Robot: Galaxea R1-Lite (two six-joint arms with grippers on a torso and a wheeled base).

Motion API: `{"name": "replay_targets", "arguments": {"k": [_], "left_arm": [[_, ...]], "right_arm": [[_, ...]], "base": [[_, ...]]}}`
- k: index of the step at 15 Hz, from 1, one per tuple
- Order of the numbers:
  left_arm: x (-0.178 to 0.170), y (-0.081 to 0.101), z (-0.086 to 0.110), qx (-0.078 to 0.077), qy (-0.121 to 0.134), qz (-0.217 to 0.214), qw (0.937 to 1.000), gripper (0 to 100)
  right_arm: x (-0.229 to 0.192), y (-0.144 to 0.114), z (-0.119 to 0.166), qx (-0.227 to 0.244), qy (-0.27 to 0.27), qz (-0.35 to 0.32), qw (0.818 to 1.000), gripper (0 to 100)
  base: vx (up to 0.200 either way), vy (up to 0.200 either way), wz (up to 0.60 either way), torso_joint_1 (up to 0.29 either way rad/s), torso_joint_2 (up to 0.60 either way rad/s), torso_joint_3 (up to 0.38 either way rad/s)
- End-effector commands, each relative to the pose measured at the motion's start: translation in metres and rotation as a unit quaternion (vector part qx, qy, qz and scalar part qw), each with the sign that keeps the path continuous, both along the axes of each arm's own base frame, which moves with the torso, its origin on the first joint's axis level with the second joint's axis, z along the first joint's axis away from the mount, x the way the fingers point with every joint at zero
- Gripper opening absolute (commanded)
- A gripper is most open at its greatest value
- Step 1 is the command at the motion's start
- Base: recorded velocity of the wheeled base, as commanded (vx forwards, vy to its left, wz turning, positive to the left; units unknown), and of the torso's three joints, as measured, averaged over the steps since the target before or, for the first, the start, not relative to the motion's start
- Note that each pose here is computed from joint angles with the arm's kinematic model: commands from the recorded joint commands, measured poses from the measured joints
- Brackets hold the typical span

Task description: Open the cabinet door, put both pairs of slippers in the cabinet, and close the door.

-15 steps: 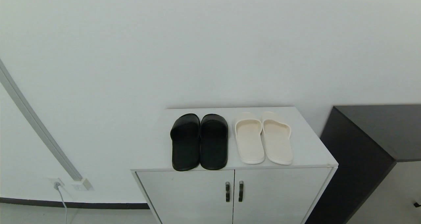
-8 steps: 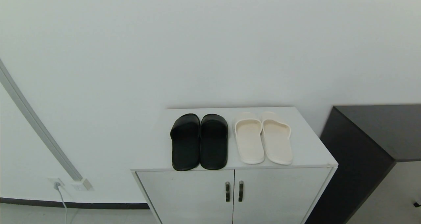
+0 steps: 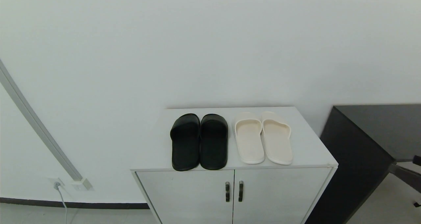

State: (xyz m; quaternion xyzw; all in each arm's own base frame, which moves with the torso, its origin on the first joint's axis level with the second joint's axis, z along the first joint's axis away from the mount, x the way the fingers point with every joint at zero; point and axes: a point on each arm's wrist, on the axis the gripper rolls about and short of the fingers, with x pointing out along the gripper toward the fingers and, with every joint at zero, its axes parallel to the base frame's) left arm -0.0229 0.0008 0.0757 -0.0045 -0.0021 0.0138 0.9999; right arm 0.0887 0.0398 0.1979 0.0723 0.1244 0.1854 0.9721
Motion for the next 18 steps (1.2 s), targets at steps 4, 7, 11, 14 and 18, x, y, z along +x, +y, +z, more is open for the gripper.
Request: {"name": "replay_targets", "arguments": {"k": [4, 7, 11, 14, 18], "left_arm": [[0.0, 0.0, 0.0, -0.001, 0.001, 0.0, 1.0, 0], [0.0, 0.0, 0.0, -0.001, 0.0, 0.0, 1.0, 0], [0.0, 0.0, 0.0, -0.001, 0.0, 0.0, 1.0, 0], [0.0, 0.0, 0.0, -0.001, 0.0, 0.0, 1.0, 0], [0.0, 0.0, 0.0, -0.002, 0.0, 0.0, 1.0, 0]], "right_arm": [[0.06, 0.098, 0.013, -0.014, 0.055, 0.008, 0.998, 100], [0.09, 0.138, -0.002, -0.022, 0.04, -0.026, 0.999, 100], [0.126, 0.181, -0.027, -0.037, 0.019, -0.093, 0.995, 100], [0.151, 0.2, -0.037, -0.04, 0.01, -0.133, 0.99, 100], [0.176, 0.209, -0.053, -0.051, 0.016, -0.157, 0.986, 100]], "base": [[0.0, 0.0, 0.0, 0.0, 0.0, 0.0], [0.0, 0.0, 0.0, 0.0, 0.0, 0.0], [0.0, 0.0, 0.0, 0.0, 0.0, 0.0], [0.0, 0.0, 0.0, 0.0, 0.0, 0.0], [0.0, 0.0, 0.0, 0.0, 0.0, 0.0]]}}
